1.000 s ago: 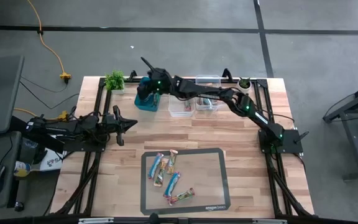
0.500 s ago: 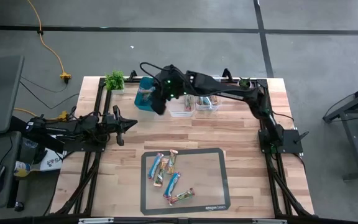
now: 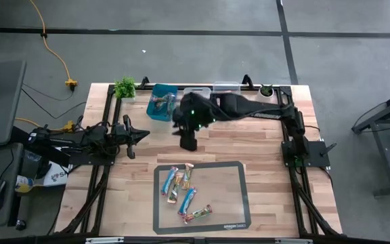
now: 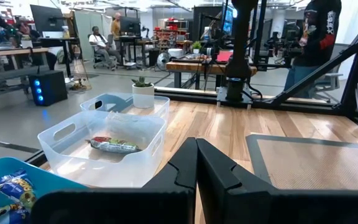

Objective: Pick and place Granola Bars by type
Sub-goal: Put the bottom right red granola bar into the left transparent bin

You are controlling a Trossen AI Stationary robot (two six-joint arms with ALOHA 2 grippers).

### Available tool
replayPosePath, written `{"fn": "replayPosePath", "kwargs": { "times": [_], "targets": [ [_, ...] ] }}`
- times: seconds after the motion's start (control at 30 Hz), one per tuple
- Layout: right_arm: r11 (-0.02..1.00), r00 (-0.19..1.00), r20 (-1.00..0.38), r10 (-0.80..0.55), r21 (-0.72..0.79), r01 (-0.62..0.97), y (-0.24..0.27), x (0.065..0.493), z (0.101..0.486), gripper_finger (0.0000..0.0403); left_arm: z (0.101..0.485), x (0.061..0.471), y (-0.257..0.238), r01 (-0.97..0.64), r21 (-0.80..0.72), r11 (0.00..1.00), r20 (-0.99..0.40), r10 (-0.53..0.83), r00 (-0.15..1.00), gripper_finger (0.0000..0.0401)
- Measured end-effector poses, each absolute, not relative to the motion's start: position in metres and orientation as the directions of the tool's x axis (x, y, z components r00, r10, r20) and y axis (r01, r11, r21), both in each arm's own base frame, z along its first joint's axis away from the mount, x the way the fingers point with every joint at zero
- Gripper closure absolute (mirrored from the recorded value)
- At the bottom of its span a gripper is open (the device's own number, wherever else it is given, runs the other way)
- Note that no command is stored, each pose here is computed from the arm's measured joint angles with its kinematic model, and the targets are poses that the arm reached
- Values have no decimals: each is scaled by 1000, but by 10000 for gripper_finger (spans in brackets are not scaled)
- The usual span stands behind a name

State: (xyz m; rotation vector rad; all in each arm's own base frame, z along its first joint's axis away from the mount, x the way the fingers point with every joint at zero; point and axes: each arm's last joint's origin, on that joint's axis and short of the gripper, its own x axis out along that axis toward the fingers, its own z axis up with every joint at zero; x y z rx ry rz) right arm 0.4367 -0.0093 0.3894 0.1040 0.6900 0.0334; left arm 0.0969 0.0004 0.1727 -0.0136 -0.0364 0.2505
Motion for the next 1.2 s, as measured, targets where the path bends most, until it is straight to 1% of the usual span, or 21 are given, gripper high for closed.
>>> {"fn": "replayPosePath", "kwargs": {
  "times": [0.2, 0.37, 0.53, 0.67, 0.77, 0.9, 1.03, 1.2],
  "targets": [
    [992, 711, -692, 126, 83, -95, 30, 431, 383, 284, 173, 97, 0, -248, -18, 969, 34, 248, 968, 401],
    [980, 690, -709, 144, 7, -197, 63, 429, 374, 284, 173, 97, 0, -248, -18, 969, 34, 248, 968, 401],
    [939, 687, -710, 155, -110, -326, 96, 433, 349, 284, 173, 97, 0, -248, -18, 969, 34, 248, 968, 401],
    [920, 715, -679, 168, -153, -362, 118, 438, 321, 284, 173, 97, 0, -248, -18, 969, 35, 248, 968, 401],
    [936, 719, -670, 188, -99, -337, 131, 439, 298, 284, 173, 97, 0, -248, -18, 969, 34, 248, 968, 401],
    [961, 654, -724, 222, 50, -271, 148, 429, 270, 284, 173, 97, 0, -248, -18, 969, 35, 248, 968, 401],
    [950, 590, -750, 299, 174, -259, 170, 417, 253, 284, 173, 97, 0, -248, -18, 969, 35, 248, 968, 401],
    [933, 523, -775, 354, 249, -261, 193, 402, 240, 272, 173, 97, 0, -248, -18, 969, 35, 248, 968, 401]
  ]
}}
